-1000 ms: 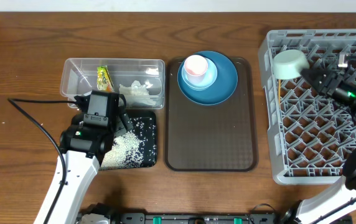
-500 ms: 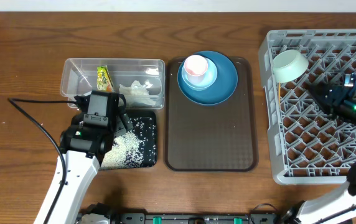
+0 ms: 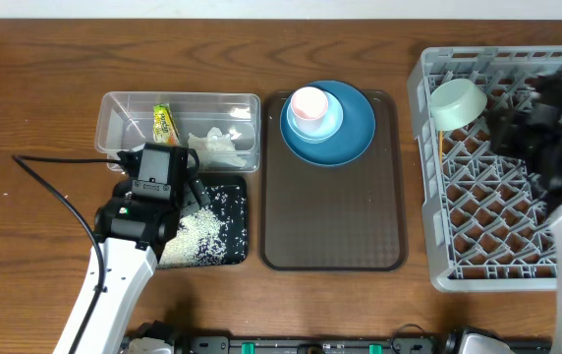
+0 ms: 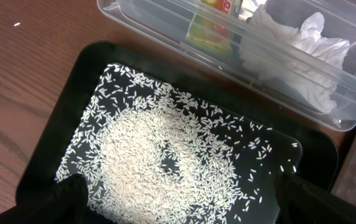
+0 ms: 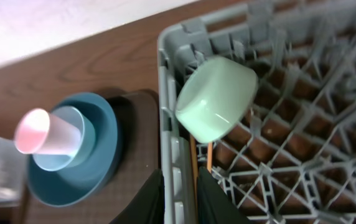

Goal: Sort waste into correct bins and load items into the dishwasher rack
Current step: 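Release the green bowl in the rack's back corner and raise the right gripper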

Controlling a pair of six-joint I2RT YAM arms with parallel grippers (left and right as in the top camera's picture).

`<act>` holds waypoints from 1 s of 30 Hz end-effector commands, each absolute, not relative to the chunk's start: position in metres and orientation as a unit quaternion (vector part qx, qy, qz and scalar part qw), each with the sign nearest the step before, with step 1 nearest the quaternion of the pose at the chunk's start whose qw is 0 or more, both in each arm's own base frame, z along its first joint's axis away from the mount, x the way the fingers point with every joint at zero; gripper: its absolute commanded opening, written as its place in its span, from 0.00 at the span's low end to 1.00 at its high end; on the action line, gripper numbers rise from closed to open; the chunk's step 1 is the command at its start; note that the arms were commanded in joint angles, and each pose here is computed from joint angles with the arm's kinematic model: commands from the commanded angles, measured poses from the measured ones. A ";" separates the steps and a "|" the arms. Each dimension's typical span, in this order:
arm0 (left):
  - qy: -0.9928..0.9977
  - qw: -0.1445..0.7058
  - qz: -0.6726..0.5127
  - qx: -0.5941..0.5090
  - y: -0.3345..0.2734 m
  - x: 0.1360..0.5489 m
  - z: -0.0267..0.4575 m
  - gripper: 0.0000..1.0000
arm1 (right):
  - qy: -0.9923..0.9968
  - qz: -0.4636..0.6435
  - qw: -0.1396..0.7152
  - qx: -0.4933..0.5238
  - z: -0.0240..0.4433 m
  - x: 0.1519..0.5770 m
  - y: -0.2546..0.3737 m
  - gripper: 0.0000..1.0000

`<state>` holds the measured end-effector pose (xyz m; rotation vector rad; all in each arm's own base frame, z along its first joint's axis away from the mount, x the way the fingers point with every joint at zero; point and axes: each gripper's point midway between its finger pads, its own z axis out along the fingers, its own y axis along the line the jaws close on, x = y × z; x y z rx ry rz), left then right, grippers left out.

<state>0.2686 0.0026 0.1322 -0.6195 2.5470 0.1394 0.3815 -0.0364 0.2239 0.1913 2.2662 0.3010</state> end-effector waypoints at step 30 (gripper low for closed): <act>0.938 0.256 0.057 -0.229 0.005 0.270 0.133 0.98 | 0.917 -0.083 0.390 -0.005 0.113 0.478 -0.028 0.01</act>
